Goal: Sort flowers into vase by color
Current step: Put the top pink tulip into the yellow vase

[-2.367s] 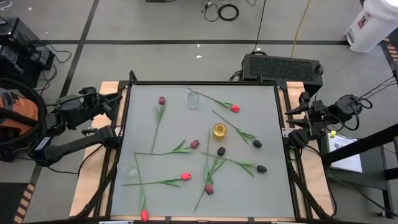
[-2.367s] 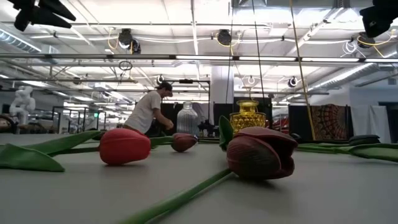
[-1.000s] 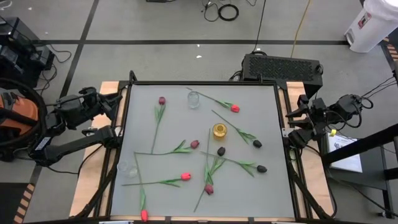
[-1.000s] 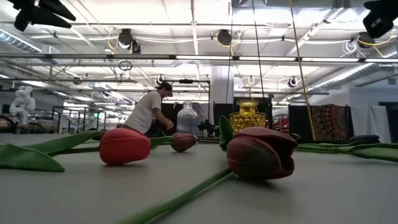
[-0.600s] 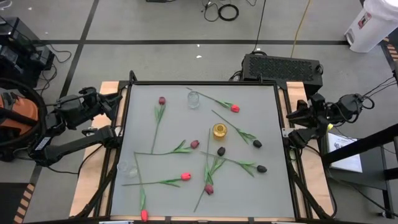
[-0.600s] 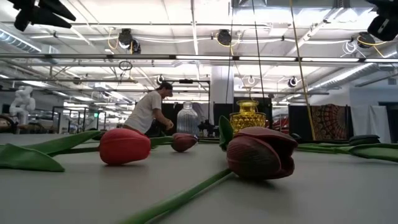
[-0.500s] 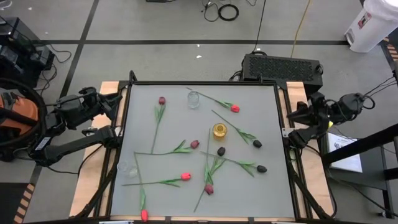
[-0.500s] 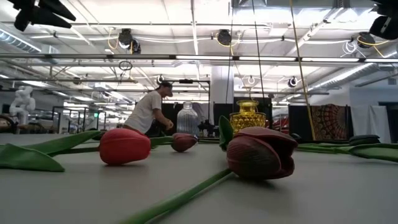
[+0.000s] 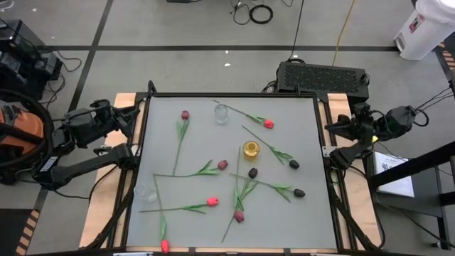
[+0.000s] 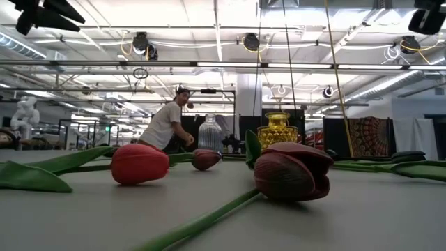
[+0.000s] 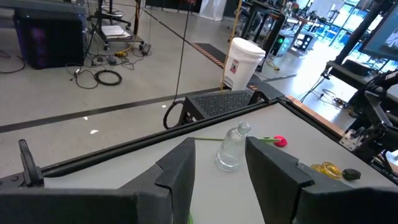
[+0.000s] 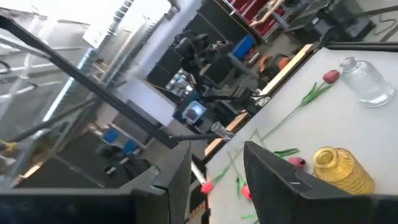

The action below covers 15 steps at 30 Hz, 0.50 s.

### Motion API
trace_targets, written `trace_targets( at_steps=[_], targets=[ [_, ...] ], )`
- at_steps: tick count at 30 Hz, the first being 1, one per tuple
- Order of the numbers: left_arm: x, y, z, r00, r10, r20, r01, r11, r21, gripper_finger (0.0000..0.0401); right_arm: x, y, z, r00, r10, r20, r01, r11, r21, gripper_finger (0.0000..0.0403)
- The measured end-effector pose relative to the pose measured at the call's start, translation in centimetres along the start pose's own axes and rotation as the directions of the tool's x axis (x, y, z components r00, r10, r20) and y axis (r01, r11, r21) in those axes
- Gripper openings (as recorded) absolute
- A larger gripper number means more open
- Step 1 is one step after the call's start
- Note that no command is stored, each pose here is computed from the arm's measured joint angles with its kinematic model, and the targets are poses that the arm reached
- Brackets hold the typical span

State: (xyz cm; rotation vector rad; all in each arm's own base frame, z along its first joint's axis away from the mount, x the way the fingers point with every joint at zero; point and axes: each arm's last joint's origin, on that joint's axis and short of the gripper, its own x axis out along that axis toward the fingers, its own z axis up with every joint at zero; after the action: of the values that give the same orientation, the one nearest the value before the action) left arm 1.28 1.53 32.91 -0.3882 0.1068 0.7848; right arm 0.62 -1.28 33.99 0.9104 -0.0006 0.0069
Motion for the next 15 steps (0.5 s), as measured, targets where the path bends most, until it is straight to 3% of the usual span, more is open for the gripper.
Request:
trace_targets(
  at_steps=[5, 15],
  targets=[
    [0.0, 0.0, 0.0, 1.0, 0.0, -0.001, 0.0, 1.0, 0.0, 0.0148, 2.8, 1.3, -0.8, 0.997, -0.08, -0.003, 0.079, 0.995, -0.06, 0.0139],
    [0.0, 0.0, 0.0, 1.0, 0.0, -0.001, 0.0, 1.0, 0.0, 0.0148, 8.4, 4.1, -2.0, 0.975, -0.172, 0.144, 0.184, 0.979, -0.082, 0.0139]
  ],
)
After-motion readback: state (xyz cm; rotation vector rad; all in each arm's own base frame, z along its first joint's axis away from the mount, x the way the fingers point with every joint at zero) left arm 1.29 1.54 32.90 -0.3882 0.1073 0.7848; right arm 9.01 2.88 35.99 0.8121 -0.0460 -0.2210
